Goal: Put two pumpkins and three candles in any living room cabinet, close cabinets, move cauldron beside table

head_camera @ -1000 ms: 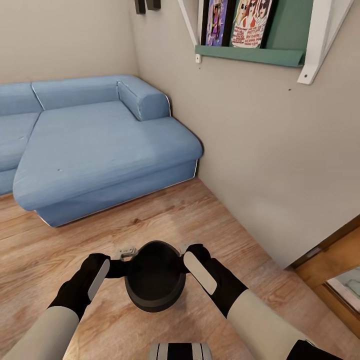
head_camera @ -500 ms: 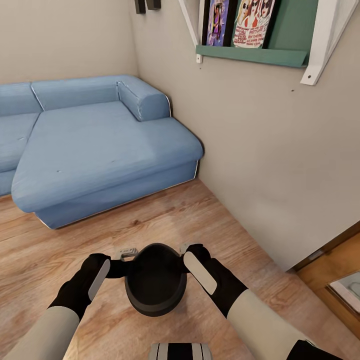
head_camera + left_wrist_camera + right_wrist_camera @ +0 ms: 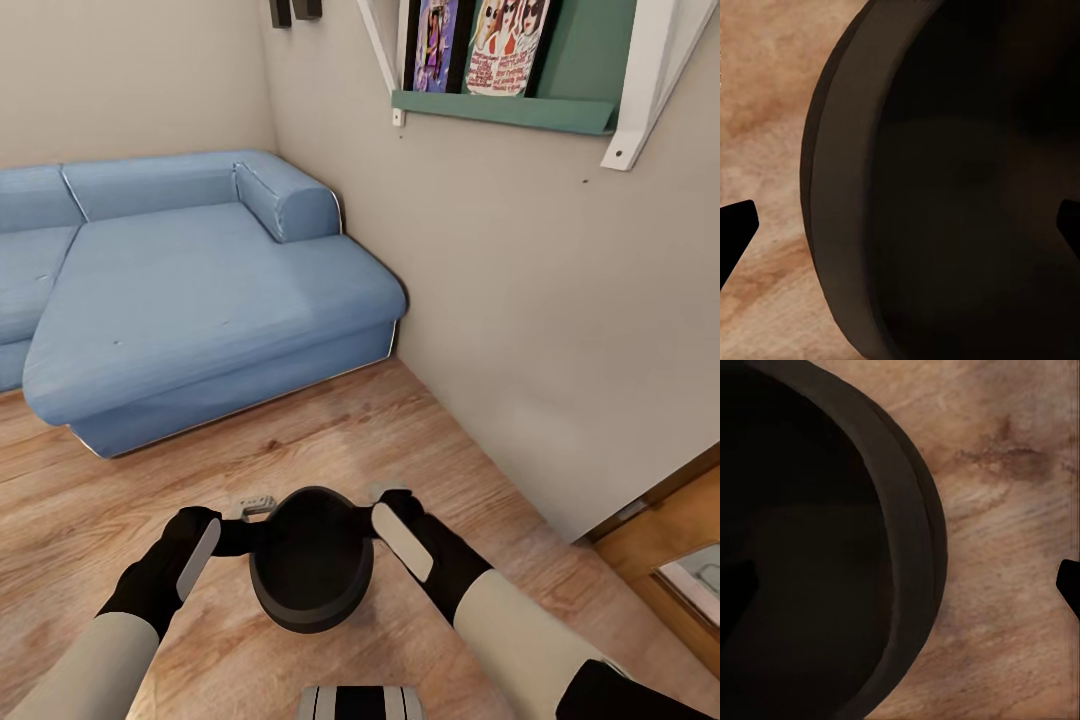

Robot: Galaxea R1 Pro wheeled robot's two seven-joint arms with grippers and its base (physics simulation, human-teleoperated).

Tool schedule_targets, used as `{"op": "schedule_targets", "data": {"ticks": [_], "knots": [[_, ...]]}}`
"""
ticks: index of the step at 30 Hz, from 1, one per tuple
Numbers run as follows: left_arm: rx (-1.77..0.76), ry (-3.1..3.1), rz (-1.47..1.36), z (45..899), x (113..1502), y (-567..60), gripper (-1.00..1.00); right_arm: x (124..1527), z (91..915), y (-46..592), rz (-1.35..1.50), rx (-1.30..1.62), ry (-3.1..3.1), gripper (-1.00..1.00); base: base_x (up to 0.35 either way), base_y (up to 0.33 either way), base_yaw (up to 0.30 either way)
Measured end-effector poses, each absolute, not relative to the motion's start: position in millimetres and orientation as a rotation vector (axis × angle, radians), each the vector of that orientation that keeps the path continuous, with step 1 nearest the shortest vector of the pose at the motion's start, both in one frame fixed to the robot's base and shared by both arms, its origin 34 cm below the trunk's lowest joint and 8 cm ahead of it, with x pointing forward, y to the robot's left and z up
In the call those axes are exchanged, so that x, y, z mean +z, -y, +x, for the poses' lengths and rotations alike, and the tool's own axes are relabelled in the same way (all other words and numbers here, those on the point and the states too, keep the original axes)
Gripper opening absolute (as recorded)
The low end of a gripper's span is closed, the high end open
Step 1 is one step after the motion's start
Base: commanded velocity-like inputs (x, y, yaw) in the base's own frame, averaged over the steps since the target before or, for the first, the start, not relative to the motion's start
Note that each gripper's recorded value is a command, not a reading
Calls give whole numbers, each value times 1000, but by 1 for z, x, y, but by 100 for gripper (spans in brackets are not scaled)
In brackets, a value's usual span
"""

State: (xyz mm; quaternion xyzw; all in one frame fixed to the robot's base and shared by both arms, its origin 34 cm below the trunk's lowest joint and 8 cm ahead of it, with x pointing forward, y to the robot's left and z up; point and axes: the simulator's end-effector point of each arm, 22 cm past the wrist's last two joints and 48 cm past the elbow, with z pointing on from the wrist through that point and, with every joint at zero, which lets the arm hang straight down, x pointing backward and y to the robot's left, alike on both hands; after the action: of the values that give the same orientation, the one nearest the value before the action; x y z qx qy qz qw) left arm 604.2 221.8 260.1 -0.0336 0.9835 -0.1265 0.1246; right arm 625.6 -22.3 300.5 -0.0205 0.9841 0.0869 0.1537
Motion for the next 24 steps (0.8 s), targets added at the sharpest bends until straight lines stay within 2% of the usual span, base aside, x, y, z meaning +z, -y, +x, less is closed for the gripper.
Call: {"op": "schedule_targets", "data": {"ticks": [24], "knots": [[-365, -2888, -104, 599, 249, -222, 100, 280, 619, 32, -47, 216, -2868, 100, 0, 0, 0]]}}
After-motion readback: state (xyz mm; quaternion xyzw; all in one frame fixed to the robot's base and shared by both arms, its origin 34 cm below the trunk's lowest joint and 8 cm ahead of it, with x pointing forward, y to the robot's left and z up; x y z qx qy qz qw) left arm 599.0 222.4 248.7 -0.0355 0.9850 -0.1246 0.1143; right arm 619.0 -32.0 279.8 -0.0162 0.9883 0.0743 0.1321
